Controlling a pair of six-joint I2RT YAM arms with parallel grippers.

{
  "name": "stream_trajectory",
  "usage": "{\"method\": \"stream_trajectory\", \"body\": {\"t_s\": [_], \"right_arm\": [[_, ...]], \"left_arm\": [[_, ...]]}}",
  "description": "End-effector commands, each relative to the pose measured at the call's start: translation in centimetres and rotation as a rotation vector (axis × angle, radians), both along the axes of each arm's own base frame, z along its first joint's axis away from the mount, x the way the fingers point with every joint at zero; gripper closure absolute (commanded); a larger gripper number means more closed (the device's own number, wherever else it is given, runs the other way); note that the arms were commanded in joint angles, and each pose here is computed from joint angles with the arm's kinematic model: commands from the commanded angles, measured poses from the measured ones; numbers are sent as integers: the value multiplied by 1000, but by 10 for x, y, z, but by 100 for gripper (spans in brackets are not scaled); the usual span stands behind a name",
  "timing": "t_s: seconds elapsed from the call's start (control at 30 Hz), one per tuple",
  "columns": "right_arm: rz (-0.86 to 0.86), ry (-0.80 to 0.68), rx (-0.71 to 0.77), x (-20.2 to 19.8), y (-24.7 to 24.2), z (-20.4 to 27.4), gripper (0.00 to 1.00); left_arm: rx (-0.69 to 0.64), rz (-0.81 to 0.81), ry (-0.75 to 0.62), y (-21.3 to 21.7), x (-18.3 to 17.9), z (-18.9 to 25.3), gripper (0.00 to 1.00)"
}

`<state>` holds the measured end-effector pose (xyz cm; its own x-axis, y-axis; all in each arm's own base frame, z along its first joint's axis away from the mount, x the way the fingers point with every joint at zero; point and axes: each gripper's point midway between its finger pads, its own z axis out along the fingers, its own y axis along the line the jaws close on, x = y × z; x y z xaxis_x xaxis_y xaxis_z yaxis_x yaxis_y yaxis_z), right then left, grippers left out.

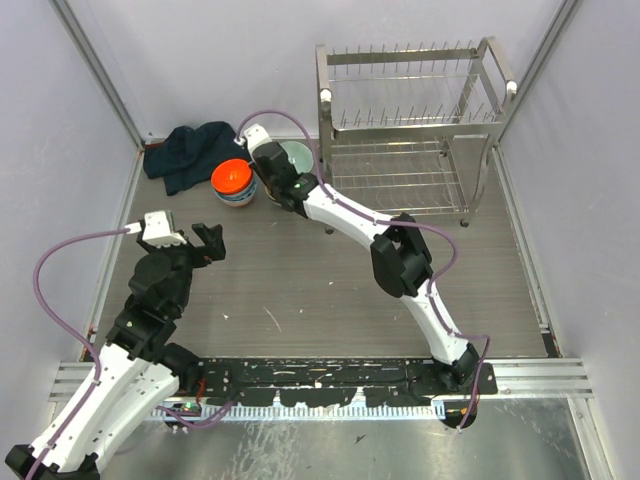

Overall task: Unload the bowls from the dish rack
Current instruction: Place the bowl with the bowl.

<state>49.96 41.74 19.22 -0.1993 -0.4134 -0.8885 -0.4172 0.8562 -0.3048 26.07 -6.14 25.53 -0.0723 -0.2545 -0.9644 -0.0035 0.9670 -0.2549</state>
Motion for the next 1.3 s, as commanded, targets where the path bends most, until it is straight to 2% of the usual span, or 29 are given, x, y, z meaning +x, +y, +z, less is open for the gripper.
{"method": "stream_trajectory", "body": {"t_s": [0.0,0.87,1.27], "right_arm": [[32,-107,123,4,18,55,99],[89,-11,116,-1,32,12,99],[94,12,111,-3,32,4,87]], "left_arm": [[-7,8,-35,2,2,15,2],[2,12,-27,1,5,11,2],[5,14,-26,1,6,10,2]]}}
